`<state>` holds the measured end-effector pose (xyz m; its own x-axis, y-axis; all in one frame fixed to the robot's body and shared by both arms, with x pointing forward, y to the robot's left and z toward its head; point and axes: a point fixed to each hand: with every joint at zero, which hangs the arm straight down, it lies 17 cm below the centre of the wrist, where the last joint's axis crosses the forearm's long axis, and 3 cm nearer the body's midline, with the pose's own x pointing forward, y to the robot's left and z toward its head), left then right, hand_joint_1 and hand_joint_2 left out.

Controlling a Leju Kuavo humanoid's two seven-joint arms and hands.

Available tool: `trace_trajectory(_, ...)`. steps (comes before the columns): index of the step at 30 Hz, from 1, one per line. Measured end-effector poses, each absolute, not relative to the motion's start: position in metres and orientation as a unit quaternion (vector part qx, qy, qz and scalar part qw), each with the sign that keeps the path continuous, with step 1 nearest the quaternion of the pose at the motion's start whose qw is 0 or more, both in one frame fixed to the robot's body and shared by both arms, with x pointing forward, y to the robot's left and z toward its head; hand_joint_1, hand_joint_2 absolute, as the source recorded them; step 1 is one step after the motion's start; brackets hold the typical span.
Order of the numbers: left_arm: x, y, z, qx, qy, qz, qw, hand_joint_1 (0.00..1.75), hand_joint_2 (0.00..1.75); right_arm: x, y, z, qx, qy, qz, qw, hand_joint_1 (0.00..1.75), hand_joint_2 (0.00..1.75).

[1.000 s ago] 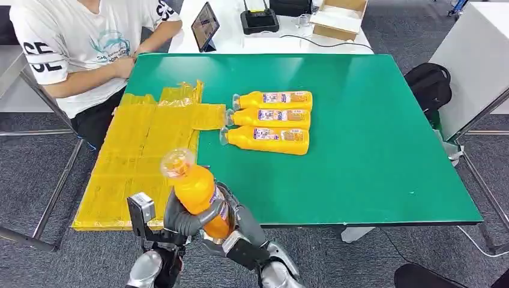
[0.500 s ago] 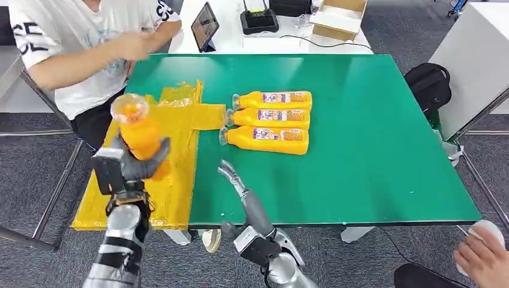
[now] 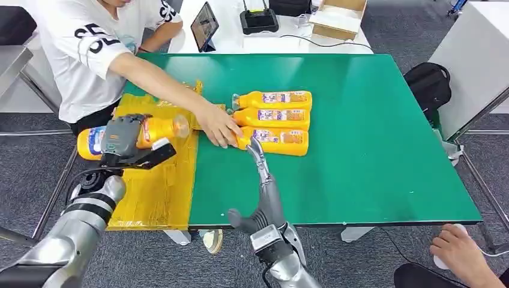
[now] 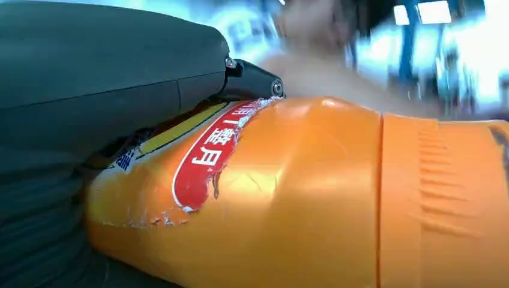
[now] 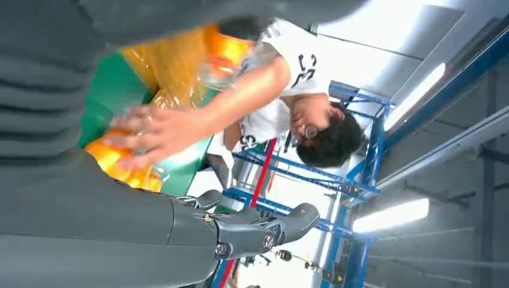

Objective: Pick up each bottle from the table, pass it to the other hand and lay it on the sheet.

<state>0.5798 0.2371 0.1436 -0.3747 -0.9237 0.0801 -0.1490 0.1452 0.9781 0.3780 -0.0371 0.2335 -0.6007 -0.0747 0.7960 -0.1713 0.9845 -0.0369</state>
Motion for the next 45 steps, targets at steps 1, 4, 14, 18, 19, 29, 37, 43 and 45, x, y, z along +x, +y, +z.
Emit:
trace_trajectory(1,0.579,0.24,0.133,0.402,-0.645,-0.521,0.389,1.75,1.75,0.377,-0.036,0.234,0.071,-0.893,0.056,0.441,0.0,1.75)
trace_trajectory(4,0.577,0.244,0.113,0.381,-0.626,-0.544,0.409,1.75,1.75,0.377,-0.034,0.234,0.074,-0.893,0.057,0.441,0.0,1.75)
trace_trajectory(14,0.56,0.241,0.065,0.282,-0.611,-0.554,0.49,1.75,1.75,0.376,-0.032,0.233,0.084,-0.89,0.058,0.444,0.0,1.75)
trace_trajectory(18,0.557,0.24,0.063,0.272,-0.621,-0.54,0.499,1.75,1.75,0.377,-0.03,0.231,0.085,-0.887,0.058,0.45,0.0,1.75)
trace_trajectory(19,0.556,0.24,0.063,0.269,-0.624,-0.535,0.501,1.75,1.75,0.377,-0.029,0.23,0.085,-0.886,0.058,0.452,0.0,1.75)
trace_trajectory(29,0.55,0.24,0.057,0.263,-0.631,-0.521,0.512,0.0,1.75,0.378,-0.025,0.222,0.086,-0.881,0.065,0.461,0.0,1.75)
trace_trajectory(37,0.54,0.23,0.042,0.197,-0.637,-0.487,0.564,0.0,0.0,0.38,-0.024,0.213,0.095,-0.87,0.061,0.479,0.0,1.75)
trace_trajectory(43,0.538,0.225,0.048,0.15,-0.657,-0.449,0.587,0.0,0.0,0.383,-0.027,0.205,0.101,-0.862,0.052,0.495,0.0,1.75)
trace_trajectory(45,0.537,0.222,0.053,0.121,-0.67,-0.427,0.595,0.0,0.0,0.386,-0.029,0.202,0.102,-0.858,0.047,0.502,0.0,1.75)
